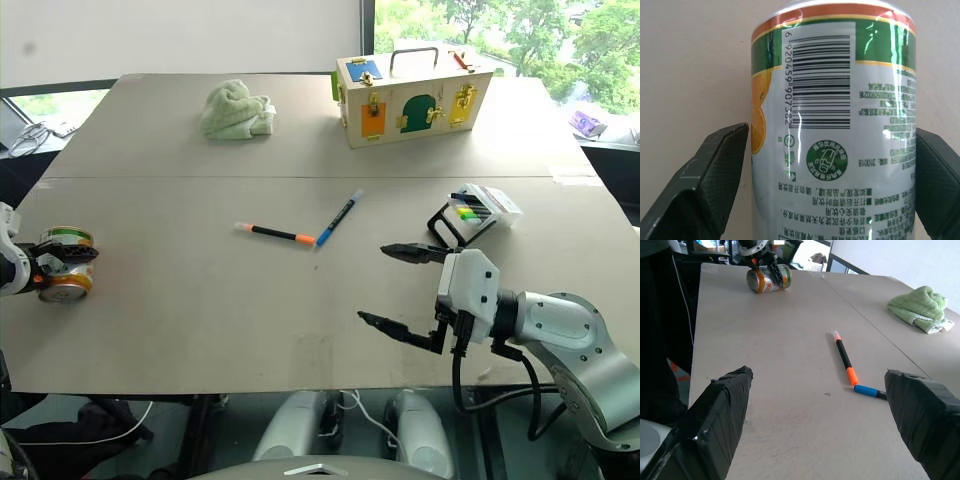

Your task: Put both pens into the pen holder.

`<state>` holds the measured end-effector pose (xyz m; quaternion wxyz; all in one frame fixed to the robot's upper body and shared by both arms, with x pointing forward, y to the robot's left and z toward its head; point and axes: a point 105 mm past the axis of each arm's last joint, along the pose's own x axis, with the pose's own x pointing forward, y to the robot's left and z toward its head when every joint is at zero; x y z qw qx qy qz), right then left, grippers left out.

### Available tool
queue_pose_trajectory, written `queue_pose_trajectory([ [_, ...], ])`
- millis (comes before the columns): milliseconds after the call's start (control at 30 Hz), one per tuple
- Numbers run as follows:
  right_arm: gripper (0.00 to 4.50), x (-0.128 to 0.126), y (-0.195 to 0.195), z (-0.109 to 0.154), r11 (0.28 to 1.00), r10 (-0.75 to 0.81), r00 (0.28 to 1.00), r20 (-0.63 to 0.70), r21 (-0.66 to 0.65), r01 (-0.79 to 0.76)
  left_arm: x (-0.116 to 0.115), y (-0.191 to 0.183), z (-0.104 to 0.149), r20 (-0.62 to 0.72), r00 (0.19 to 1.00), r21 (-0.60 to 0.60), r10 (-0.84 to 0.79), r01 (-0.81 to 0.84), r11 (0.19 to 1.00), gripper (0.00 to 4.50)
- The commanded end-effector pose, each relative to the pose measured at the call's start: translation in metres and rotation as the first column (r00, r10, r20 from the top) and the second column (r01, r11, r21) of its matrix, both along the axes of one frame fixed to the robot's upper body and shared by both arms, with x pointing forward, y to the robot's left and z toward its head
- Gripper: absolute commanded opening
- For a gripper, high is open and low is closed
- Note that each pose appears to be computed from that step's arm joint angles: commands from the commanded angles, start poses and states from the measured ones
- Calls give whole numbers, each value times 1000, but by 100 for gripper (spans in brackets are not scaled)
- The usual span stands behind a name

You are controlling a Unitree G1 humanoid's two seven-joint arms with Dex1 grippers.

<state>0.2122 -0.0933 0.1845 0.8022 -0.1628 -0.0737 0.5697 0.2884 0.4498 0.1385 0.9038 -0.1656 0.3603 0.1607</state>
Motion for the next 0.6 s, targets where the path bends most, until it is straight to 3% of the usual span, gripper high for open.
queue_pose_trajectory([
  [33, 450, -5, 3, 10, 1000, 18, 998, 61, 13, -19, -5, 6, 1, 6, 1000, 1, 24, -24, 1000, 448],
  [233, 450, -3, 3, 10, 1000, 25, 998, 62, 12, -26, -10, 13, 19, 99, 994, 6, 39, -39, 999, 448],
  [433, 450, -4, 4, 7, 999, 40, 997, 60, 11, -41, -8, 8, 56, 266, 963, 53, -39, 26, 998, 448],
  [600, 450, -2, 6, 8, 998, 66, 996, 67, 10, -67, -15, -4, 75, 331, 938, 81, -101, 78, 994, 448],
])
